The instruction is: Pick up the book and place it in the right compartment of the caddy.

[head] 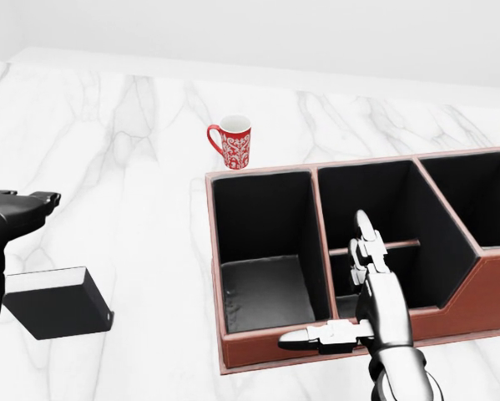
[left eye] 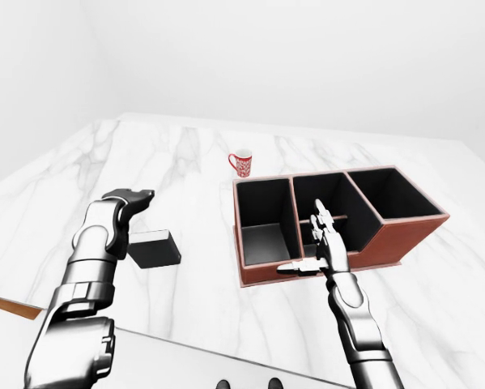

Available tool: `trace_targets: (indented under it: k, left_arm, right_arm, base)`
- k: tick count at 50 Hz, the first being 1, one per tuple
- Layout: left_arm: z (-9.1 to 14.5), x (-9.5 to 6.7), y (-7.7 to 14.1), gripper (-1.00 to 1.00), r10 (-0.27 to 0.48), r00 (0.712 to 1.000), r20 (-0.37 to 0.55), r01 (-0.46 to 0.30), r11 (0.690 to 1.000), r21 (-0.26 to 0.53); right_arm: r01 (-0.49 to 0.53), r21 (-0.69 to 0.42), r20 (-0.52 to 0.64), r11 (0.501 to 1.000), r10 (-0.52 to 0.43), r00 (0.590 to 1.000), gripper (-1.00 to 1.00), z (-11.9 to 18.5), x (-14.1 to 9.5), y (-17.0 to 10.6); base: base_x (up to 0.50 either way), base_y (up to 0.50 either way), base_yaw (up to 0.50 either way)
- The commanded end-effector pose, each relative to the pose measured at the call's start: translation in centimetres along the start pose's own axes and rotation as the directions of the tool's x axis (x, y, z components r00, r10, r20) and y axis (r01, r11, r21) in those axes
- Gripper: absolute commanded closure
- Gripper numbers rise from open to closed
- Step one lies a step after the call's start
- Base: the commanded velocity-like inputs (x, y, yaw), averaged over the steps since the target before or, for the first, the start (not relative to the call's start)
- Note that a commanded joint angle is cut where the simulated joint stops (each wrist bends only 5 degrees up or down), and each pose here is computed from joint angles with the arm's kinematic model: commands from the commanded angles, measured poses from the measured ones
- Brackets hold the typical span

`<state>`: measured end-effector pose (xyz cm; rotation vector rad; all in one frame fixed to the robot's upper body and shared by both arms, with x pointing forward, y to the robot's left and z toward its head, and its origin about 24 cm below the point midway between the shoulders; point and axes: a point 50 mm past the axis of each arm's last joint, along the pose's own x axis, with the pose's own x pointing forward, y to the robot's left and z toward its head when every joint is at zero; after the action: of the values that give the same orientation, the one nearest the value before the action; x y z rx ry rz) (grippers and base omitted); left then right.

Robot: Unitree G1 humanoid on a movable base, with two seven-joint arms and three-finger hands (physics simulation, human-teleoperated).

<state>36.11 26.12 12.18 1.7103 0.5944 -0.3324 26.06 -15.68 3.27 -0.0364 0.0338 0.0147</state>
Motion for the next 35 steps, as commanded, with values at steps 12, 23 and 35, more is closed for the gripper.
trace_targets:
  k: [12,23,35]
  left_arm:
    - [0.4,2.1,-3.9,-1.00,-0.210,0.976,0.051,0.215,0.969,-0.124]
    - [0.0,2.4,-4.7,-1.00,-0.254,0.966,0.045,0.257,0.954,-0.151]
    - [0.6,3.0,-5.3,-1.00,-0.333,0.941,0.068,0.340,0.918,-0.203]
  right_arm:
    - [-0.002,-0.002,0.000,1.000,0.002,1.000,-1.00,0.0,0.0,0.0]
    - [-0.002,-0.005,-0.002,1.000,0.002,1.000,-1.00,-0.2,0.0,0.0]
    - [-0.003,-0.005,-0.002,1.000,0.003,1.000,-1.00,-0.1,-0.1,0.1]
  base:
    - [0.00,0.00,0.00]
    - [0.00,0.00,0.00]
    - [0.00,0.00,0.00]
